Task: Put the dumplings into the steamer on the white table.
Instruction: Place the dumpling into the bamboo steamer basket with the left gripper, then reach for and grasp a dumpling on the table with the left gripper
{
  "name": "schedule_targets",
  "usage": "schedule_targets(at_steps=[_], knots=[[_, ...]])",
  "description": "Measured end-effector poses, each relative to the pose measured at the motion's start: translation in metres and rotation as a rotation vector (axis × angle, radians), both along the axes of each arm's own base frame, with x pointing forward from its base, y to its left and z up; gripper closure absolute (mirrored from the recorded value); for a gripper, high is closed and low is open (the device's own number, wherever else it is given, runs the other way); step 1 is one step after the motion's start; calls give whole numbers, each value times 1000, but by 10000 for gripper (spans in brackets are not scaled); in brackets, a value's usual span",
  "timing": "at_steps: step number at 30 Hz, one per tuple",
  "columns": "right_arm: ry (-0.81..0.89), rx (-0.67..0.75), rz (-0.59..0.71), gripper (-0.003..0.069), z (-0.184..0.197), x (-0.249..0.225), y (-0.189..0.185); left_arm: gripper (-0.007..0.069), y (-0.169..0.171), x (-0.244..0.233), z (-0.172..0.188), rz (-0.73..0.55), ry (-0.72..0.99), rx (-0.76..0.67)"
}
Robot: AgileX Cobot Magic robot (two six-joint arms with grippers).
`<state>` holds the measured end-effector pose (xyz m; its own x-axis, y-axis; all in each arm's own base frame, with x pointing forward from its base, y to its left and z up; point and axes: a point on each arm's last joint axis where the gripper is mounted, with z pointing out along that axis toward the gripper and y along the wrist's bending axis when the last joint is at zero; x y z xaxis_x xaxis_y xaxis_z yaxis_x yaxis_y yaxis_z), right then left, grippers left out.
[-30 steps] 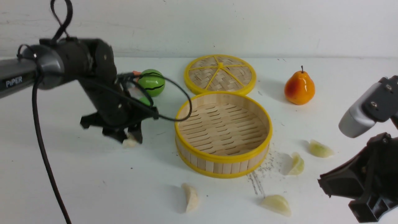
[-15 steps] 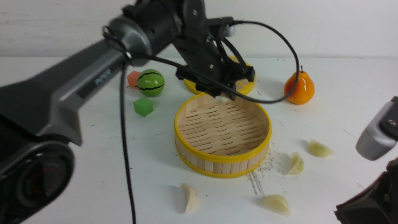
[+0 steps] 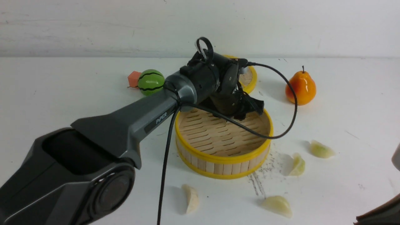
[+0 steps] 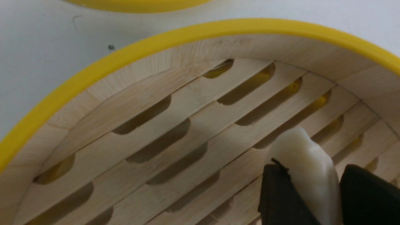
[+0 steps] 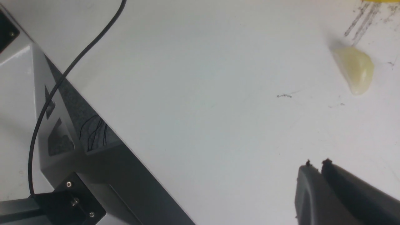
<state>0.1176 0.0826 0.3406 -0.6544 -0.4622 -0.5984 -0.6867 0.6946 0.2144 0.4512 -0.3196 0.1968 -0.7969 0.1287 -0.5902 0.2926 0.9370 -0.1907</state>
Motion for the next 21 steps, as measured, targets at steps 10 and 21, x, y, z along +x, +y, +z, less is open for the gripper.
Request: schedule_targets(at_steps=[10, 21], knots=[[-9, -13, -3, 617, 0, 1, -1, 60, 10, -13, 39, 1, 33, 34], [-53, 4, -27, 617, 2, 5, -1, 111, 70, -85, 193, -61, -68, 138]])
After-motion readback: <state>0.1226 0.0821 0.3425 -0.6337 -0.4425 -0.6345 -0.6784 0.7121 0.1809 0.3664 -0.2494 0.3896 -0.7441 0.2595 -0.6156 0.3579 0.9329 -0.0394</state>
